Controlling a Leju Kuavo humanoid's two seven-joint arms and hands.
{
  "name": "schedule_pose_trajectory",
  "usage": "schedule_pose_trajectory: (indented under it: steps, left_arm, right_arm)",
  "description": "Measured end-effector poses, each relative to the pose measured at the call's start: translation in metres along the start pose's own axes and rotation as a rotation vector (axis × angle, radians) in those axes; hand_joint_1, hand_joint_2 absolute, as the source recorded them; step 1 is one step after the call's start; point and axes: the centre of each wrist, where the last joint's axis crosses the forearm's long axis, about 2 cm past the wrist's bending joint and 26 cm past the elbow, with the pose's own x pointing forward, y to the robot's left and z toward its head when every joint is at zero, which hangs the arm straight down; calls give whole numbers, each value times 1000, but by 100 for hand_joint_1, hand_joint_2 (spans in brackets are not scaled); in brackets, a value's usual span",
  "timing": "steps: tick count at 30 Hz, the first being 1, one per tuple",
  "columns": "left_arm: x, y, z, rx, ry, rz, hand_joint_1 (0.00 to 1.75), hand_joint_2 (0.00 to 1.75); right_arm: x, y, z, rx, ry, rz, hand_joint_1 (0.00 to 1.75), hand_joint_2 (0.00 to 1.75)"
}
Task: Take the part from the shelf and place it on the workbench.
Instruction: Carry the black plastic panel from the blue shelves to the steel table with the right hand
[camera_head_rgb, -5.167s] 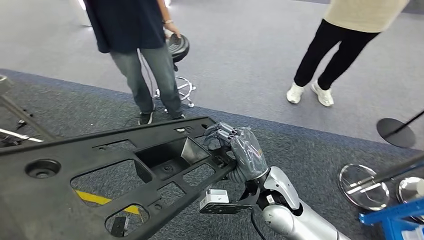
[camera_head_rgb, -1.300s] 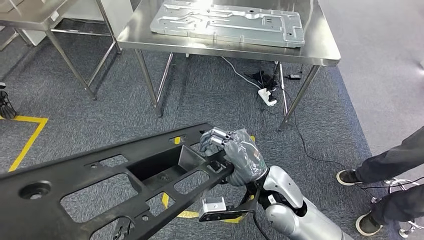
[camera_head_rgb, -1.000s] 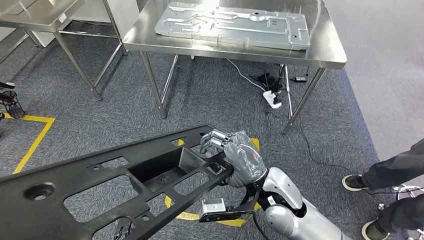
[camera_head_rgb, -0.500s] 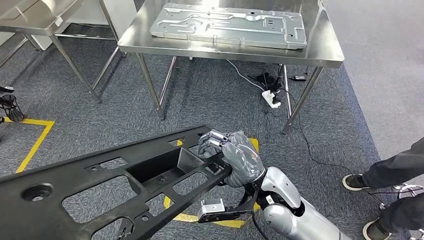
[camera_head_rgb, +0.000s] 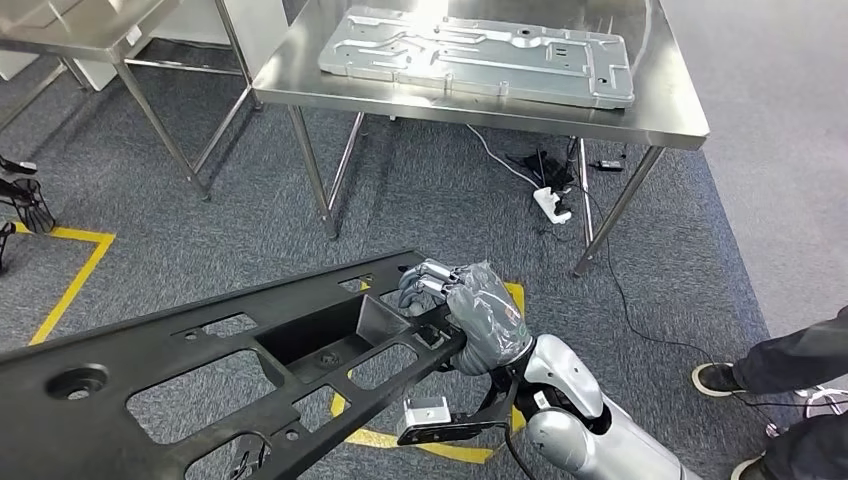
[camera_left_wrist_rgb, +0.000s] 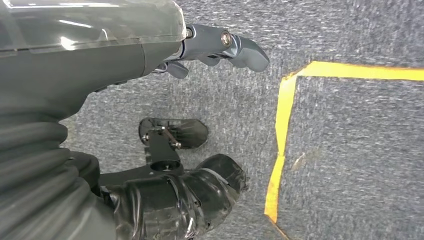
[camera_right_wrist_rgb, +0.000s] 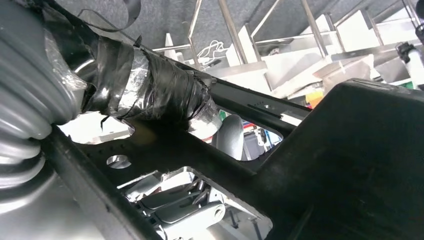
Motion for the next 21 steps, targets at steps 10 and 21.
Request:
schedule_pose_trajectory:
  steps: [10,21]
  left_arm:
    - [-2,-1,1,-3,2,0,0,175]
    - [-1,-1,1,-5,0,1,0,175]
  right_arm:
    - [0,0,-1,0,-3,-1,175,175]
    - [1,-1,-2,-2,-7,0,175,175]
